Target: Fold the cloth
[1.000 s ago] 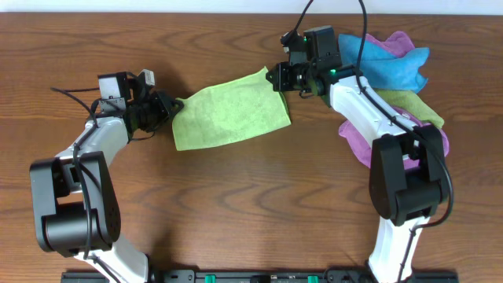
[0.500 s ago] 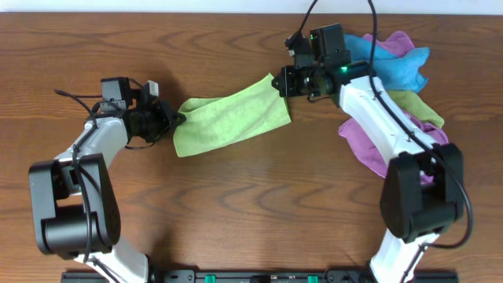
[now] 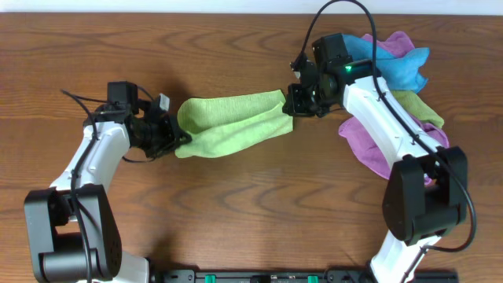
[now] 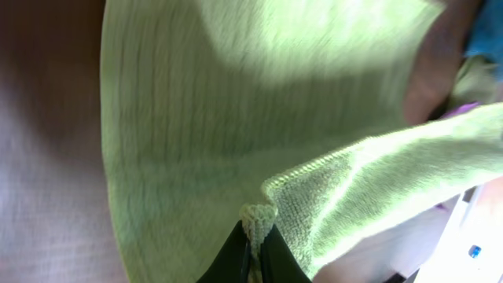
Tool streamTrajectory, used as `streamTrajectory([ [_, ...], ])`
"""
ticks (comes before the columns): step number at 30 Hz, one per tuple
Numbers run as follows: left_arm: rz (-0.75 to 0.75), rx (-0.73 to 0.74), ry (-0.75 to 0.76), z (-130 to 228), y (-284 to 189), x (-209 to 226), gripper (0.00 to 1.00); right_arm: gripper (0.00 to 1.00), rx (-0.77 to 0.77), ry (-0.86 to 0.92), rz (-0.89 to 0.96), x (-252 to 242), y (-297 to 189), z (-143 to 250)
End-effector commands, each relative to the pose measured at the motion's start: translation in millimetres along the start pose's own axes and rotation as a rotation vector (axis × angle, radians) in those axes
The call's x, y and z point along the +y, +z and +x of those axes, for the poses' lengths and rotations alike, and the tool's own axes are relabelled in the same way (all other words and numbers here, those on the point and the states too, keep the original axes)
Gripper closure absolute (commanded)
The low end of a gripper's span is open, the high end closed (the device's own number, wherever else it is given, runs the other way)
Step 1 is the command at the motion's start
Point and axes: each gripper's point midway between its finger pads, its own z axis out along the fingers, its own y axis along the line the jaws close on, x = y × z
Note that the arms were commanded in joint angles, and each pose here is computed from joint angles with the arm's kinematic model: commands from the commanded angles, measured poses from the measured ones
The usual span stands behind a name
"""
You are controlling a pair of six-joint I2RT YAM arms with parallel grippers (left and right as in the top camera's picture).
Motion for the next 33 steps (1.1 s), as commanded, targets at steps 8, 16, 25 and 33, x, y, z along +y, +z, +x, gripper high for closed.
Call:
streamTrajectory([
  [8, -0.096, 0.064, -0.012, 19, -1, 10, 0.94, 0.99, 0.071, 0.023, 0.047, -7, -10, 19],
  [16, -0.175, -0.113, 0.019, -23, -3, 20, 0.94, 0.99, -0.028, -0.053, 0.089, -11, -9, -5],
  [25, -0.199, -0.322, 0.149, -72, -6, 3, 0.94, 0.99, -0.201, -0.188, 0.057, 4, -10, -49],
  [33, -0.347, -0.46, 0.257, -102, 3, 3, 0.94, 0.99, -0.256, -0.224, 0.093, -6, 14, -70],
])
